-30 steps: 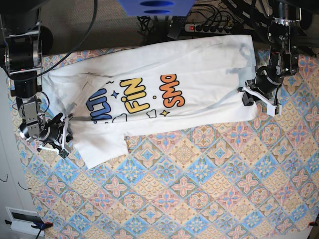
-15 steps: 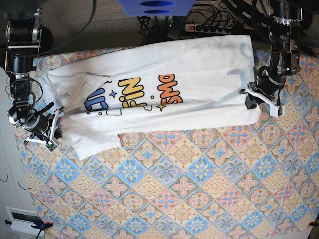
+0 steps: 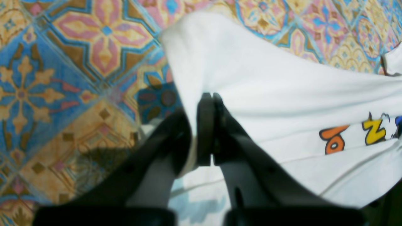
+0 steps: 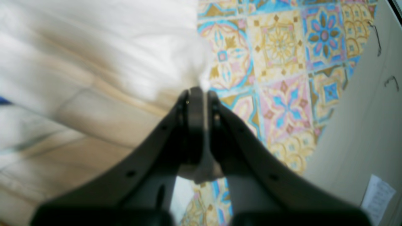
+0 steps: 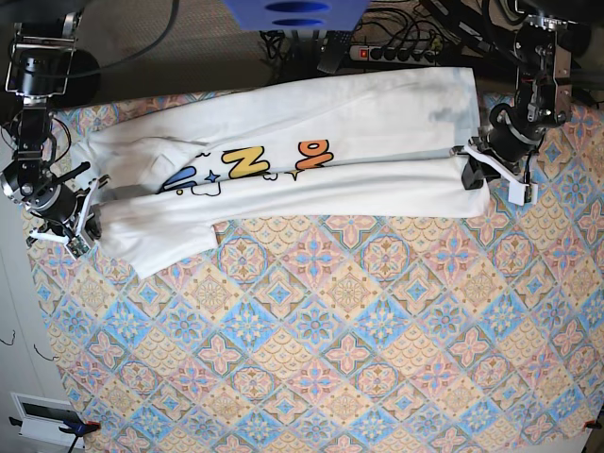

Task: Fold the T-shirt properly
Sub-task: 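Hold the shirt ends with both grippers and fold the side over the print, then regrasp the folded edge with the right gripper near the hem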

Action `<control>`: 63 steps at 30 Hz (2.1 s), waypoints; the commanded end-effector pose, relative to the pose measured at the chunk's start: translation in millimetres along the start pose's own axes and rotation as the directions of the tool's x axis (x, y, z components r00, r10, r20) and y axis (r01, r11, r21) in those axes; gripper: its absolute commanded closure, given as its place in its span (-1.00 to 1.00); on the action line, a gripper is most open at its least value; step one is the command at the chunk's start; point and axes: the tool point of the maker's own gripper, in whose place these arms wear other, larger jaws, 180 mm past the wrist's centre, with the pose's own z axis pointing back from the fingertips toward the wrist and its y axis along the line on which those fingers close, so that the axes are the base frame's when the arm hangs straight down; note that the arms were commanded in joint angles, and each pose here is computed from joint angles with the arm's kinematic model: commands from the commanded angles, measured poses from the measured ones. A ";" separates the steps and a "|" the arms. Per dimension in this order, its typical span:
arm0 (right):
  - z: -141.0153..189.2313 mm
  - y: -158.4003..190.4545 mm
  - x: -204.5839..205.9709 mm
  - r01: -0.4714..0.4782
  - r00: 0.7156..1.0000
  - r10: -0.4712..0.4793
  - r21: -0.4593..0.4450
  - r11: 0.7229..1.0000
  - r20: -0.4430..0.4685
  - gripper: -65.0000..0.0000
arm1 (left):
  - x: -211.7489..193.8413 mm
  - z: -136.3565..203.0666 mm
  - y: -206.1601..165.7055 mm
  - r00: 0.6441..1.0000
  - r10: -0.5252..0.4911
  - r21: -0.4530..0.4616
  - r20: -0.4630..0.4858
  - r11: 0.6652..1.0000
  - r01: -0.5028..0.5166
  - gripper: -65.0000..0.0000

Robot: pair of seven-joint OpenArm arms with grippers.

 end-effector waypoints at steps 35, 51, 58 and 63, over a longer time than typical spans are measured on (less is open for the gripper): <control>-7.1 38.0 -54.1 0.022 0.992 -0.008 0.108 0.994 -0.127 0.81 | -63.3 30.0 33.2 0.960 -0.167 0.096 -0.225 0.977 0.192 0.75; -7.4 37.8 -54.1 0.024 0.992 -0.010 0.107 0.994 -0.128 0.64 | -48.9 42.5 33.2 0.961 -0.092 0.085 -0.262 0.989 0.118 0.35; -12.1 23.8 -34.9 0.017 0.996 -0.010 0.081 0.997 -0.090 0.64 | -57.4 51.3 44.0 0.939 -0.072 0.113 -0.336 0.987 0.116 0.34; -12.0 23.6 -33.8 0.015 0.996 -0.008 0.080 0.997 -0.088 0.64 | -58.7 51.4 44.4 0.937 -0.072 0.114 -0.343 0.986 0.118 0.34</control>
